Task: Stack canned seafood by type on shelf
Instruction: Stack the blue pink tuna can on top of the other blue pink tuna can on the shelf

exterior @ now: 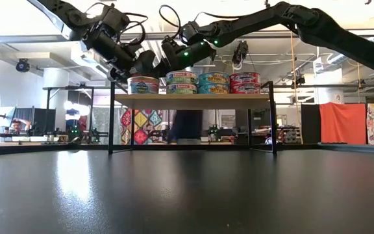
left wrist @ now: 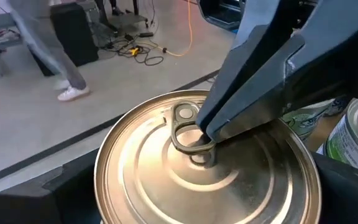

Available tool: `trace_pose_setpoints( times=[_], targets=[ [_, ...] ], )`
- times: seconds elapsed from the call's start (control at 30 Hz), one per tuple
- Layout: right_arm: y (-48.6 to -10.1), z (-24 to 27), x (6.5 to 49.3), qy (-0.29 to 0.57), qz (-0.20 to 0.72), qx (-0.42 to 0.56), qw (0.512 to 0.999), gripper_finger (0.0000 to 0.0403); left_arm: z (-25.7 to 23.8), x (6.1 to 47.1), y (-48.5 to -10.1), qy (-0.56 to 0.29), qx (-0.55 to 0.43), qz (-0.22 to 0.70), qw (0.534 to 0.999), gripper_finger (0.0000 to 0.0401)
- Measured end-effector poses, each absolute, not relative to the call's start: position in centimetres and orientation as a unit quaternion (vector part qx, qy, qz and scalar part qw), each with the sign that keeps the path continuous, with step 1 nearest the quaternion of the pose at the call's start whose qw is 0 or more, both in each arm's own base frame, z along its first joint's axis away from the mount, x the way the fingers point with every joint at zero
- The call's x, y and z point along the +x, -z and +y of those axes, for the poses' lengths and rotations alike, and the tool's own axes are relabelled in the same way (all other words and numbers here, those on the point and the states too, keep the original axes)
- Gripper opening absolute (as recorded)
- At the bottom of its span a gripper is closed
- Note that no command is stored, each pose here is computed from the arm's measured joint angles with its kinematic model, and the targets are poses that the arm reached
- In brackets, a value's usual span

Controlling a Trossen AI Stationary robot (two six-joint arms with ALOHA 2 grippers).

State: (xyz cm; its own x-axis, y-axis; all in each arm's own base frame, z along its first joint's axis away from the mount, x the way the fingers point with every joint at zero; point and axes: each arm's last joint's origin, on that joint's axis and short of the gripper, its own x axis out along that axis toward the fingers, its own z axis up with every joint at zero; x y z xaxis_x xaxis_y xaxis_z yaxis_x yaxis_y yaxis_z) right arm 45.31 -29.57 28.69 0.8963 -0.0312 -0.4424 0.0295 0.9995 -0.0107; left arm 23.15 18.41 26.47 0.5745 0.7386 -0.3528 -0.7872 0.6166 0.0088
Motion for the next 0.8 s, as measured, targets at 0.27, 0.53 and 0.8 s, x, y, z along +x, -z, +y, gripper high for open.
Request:
trace_pose_setpoints(
  times=[0.27, 0.53, 0.8],
  targets=[
    [-28.56, -29.42, 45.32, 0.014, 0.234, 0.001, 0.972, 0.0012, 18.23, 22.78, -26.62, -0.41, -0.057, 0.173, 0.894, 0.04],
    [-28.52, -29.01, 45.59, 0.017, 0.237, -0.001, 0.971, 0.0012, 18.46, 22.75, -26.42, -0.408, -0.052, 0.18, 0.893, 0.04],
    [-28.52, -28.93, 45.64, 0.015, 0.237, -0.002, 0.971, 0.0012, 18.47, 22.76, -26.38, -0.411, -0.053, 0.182, 0.892, 0.0398]
  ],
)
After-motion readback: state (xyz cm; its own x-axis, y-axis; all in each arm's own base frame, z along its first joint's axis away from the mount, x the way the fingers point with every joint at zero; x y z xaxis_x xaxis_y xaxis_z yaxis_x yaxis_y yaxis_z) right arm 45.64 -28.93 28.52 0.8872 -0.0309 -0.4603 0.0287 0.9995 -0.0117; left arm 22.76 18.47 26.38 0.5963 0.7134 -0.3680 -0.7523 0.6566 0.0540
